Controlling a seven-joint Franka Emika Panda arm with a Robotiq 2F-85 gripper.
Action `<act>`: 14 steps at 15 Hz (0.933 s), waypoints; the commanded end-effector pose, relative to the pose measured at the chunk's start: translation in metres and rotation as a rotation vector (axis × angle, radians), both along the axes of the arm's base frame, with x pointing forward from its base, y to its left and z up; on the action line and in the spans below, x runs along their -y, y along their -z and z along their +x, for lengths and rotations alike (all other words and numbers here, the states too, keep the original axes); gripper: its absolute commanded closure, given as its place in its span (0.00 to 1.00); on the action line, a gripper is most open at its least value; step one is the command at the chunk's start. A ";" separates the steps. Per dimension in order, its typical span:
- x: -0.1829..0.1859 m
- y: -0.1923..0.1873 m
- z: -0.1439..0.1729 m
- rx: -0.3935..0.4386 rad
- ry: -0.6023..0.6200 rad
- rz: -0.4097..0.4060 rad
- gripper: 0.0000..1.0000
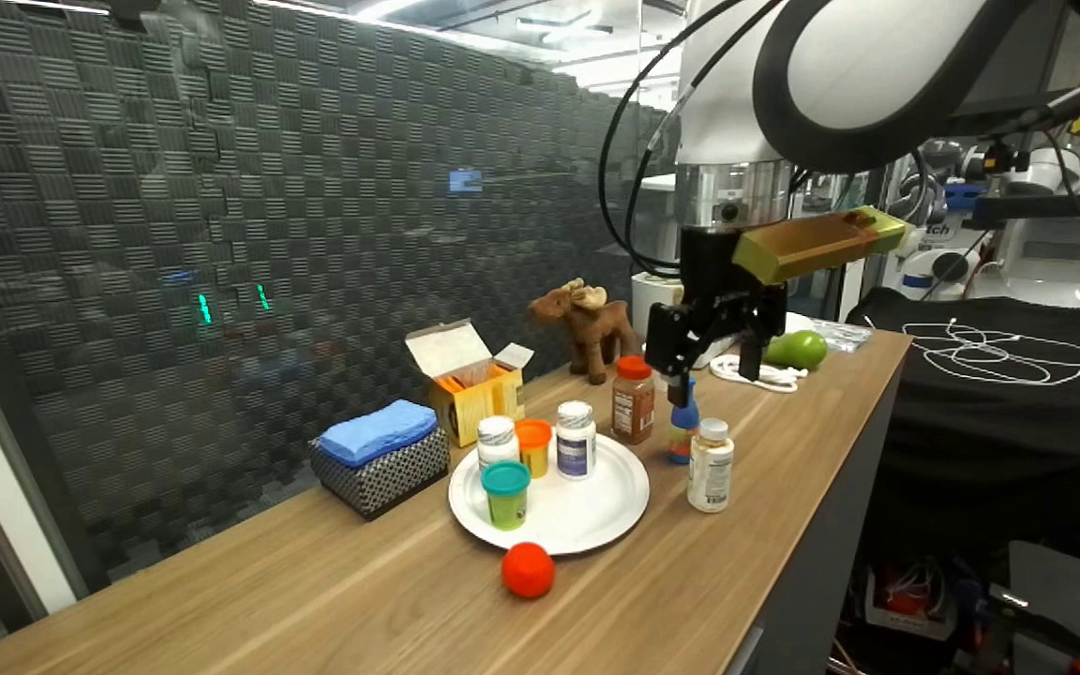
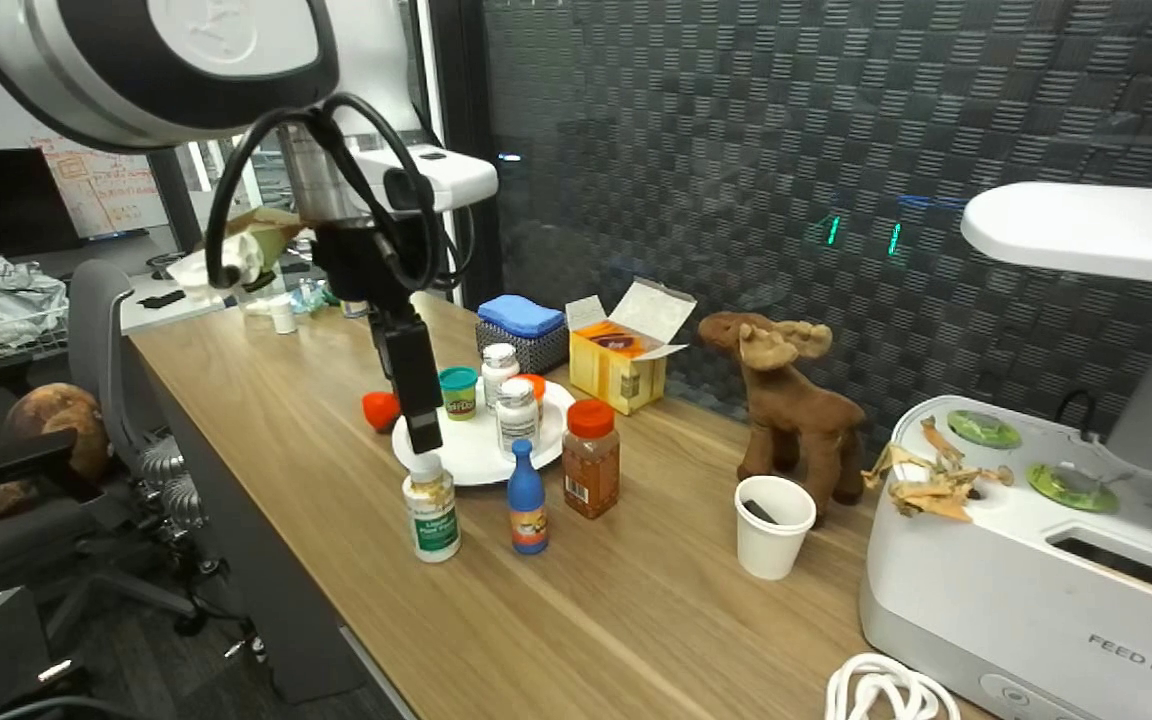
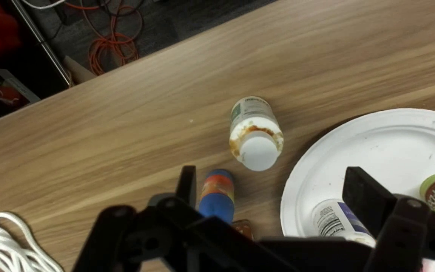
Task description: Pick up all the objects surrounding the white plate and arrange them on the plate
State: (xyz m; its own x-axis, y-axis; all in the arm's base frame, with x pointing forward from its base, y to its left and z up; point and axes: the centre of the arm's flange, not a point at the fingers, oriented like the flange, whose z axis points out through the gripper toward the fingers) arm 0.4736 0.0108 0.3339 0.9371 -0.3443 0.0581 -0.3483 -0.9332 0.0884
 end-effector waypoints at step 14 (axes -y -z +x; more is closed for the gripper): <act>0.012 0.040 0.002 -0.067 0.039 0.167 0.25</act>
State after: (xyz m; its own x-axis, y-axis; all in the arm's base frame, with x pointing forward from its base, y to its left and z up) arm 0.4678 0.0009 0.2949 0.9223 -0.3796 -0.0729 -0.3827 -0.9233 -0.0336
